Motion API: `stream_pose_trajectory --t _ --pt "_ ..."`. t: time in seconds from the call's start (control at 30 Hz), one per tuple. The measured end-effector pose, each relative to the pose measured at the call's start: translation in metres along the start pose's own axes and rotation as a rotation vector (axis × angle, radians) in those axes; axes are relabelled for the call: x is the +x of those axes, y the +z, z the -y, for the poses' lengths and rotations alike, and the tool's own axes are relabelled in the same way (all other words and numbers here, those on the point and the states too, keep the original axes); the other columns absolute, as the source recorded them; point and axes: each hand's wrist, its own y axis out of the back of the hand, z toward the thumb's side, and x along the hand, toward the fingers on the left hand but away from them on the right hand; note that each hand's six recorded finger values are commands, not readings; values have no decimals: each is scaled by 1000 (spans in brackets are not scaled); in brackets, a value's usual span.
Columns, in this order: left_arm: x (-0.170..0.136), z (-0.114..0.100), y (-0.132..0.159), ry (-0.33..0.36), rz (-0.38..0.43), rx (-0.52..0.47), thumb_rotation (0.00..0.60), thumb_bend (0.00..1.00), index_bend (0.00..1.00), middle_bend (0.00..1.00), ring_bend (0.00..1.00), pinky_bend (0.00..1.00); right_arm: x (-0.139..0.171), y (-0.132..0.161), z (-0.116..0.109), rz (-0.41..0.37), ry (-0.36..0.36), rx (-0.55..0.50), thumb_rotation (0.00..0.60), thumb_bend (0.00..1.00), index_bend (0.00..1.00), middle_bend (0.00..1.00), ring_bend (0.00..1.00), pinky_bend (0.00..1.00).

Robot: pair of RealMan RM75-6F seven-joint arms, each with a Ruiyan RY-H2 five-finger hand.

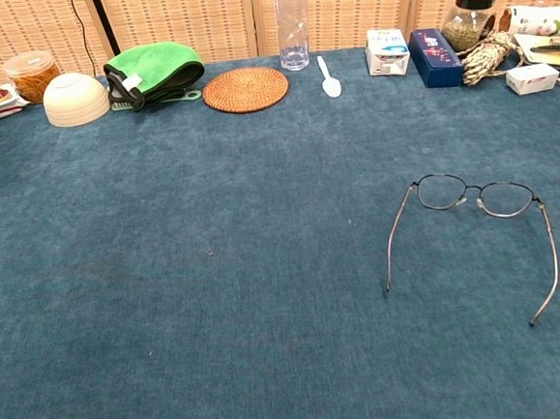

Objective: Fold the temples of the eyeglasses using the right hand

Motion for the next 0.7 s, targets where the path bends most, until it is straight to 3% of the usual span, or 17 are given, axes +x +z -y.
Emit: stream_pose_trajectory --t 0.3,0.7 --pt "-1 -8 -2 17 -2 2 359 277 119 22 40 0 -14 22 3 -94 54 -55 600 132 129 5 0 20" --pt "0 -13 -3 26 -3 7 360 277 119 22 40 0 -44 83 23 -285 179 -132 600 112 105 0 0 17"
